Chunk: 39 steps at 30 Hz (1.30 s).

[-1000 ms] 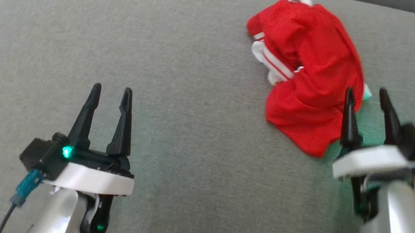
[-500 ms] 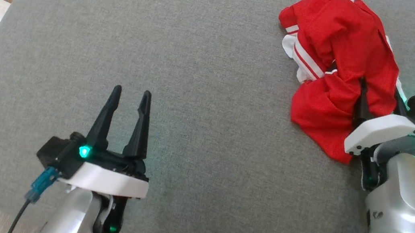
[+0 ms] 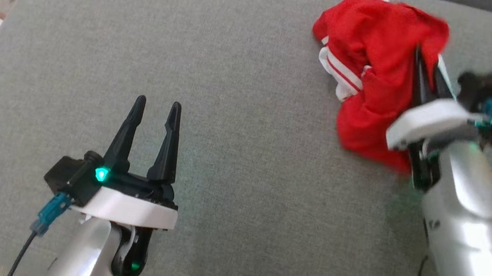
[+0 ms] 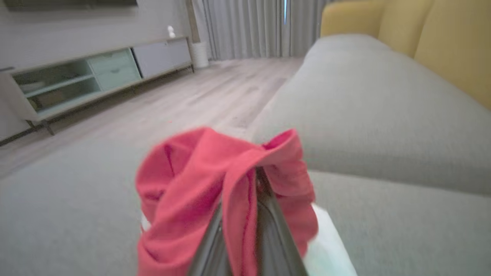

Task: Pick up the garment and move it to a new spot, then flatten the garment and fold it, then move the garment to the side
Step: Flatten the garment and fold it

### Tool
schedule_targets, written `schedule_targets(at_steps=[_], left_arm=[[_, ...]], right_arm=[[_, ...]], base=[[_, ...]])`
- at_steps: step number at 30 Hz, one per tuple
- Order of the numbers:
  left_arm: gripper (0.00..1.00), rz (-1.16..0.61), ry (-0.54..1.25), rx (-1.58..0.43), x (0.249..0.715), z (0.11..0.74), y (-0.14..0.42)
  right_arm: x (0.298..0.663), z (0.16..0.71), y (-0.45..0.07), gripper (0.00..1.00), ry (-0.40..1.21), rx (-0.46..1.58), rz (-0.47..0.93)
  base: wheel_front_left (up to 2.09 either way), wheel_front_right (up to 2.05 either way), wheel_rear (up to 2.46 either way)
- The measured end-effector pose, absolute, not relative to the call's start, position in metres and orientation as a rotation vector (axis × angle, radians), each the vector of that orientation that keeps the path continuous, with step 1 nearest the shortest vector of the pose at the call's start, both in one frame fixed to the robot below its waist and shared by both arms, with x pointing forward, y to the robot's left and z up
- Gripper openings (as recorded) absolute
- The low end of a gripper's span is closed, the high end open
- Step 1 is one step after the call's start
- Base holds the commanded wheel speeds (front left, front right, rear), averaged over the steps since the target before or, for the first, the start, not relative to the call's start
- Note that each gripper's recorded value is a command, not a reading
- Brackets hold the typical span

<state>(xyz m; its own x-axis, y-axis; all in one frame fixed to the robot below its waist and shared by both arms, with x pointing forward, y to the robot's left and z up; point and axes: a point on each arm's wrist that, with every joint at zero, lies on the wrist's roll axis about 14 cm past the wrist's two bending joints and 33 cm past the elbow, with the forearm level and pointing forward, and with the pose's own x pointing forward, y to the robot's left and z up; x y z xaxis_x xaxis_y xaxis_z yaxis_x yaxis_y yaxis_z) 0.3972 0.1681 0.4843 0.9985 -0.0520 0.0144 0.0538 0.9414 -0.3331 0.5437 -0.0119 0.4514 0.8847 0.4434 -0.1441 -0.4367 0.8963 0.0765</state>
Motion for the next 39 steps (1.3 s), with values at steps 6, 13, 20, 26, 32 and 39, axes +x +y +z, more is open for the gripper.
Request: schedule_targets(at_steps=[6, 13, 20, 26, 32, 39], left_arm=[[1.00, -0.044, -0.050, -0.349, 0.388, 0.500, 0.172], [1.00, 0.007, -0.075, -0.364, 0.366, 0.506, 0.186], [1.00, 0.030, -0.086, -0.366, 0.358, 0.508, 0.193], [1.00, 0.010, -0.088, -0.369, 0.364, 0.509, 0.187], [1.00, -0.024, -0.062, -0.375, 0.373, 0.502, 0.175], [1.00, -0.065, -0.030, -0.382, 0.380, 0.493, 0.160]], right_arm=[[0.551, 0.549, 0.030, 0.00, -0.087, 0.030, 0.576], [0.521, 0.678, 0.100, 0.00, -0.362, 0.119, 0.795], [0.502, 0.796, 0.099, 0.00, -0.622, 0.272, 0.831], [0.545, 0.769, 0.045, 0.00, -0.569, 0.250, 0.623], [0.588, 0.604, -0.077, 0.00, -0.192, 0.151, 0.263], [0.541, 0.454, -0.153, 1.00, 0.211, 0.032, 0.090]], base=[[0.00, 0.00, 0.00], [0.00, 0.00, 0.00], [0.00, 0.00, 0.00], [0.00, 0.00, 0.00], [0.00, 0.00, 0.00], [0.00, 0.00, 0.00]])
